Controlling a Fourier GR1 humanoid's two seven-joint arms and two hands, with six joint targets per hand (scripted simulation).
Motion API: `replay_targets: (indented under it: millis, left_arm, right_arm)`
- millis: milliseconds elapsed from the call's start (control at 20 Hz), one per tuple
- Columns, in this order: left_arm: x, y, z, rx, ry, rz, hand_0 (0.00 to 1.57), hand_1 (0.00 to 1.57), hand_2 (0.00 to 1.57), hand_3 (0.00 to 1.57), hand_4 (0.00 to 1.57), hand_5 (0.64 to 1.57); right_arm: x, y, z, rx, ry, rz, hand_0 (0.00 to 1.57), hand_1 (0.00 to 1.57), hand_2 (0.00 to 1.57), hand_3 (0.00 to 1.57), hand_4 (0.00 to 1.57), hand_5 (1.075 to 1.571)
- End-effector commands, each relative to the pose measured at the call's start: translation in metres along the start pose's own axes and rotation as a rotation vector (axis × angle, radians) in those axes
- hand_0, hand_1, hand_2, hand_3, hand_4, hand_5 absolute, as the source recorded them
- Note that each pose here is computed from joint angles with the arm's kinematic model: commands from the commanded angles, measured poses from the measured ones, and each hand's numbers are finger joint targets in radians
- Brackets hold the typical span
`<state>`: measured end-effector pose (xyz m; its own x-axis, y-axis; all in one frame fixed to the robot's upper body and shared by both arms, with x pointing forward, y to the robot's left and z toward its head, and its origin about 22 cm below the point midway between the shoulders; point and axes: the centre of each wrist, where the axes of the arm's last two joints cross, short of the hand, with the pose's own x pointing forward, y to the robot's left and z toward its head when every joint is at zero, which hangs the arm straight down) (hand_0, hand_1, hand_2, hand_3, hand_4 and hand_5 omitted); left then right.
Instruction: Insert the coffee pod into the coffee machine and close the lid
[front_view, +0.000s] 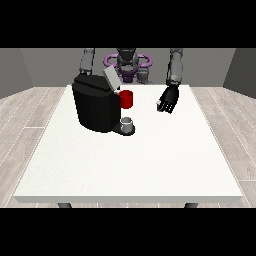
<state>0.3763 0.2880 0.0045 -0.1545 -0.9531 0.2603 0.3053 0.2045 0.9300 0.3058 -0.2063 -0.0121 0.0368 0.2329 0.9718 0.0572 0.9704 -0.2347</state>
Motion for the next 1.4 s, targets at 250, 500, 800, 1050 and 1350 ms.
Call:
replay_targets:
  millis: [250,500,800,1050,1350]
  left_arm:
    - [0.015,-0.006,-0.008,-0.049,-0.087,0.196,1.45,1.45,1.43,1.36,0.52,1.571]
    - [0.033,0.056,-0.024,-0.054,-0.117,0.185,1.38,1.38,1.38,1.33,0.49,1.571]
    - [0.067,0.084,-0.033,-0.056,-0.173,0.162,1.42,1.42,1.40,1.34,0.56,1.571]
    - [0.061,0.103,-0.032,-0.066,-0.146,0.174,1.40,1.40,1.40,1.34,0.60,1.571]
    - [0.082,0.151,-0.037,0.034,-0.167,0.222,0.96,0.96,1.16,1.36,0.52,1.571]
  right_arm:
    - [-0.024,-0.008,0.015,-0.010,0.108,0.045,0.00,0.00,0.00,0.00,0.00,1.571]
    - [-0.037,-0.001,0.020,0.025,0.095,0.043,0.00,0.00,0.00,0.00,0.00,1.571]
    - [-0.034,0.009,0.016,0.022,0.098,0.011,0.00,0.00,0.00,0.00,0.00,1.571]
    - [-0.015,-0.001,0.010,0.061,0.065,-0.026,0.00,0.00,0.00,0.00,0.00,1.571]
    - [0.012,0.008,-0.004,0.028,0.003,-0.006,0.00,0.00,0.00,0.00,0.00,1.571]
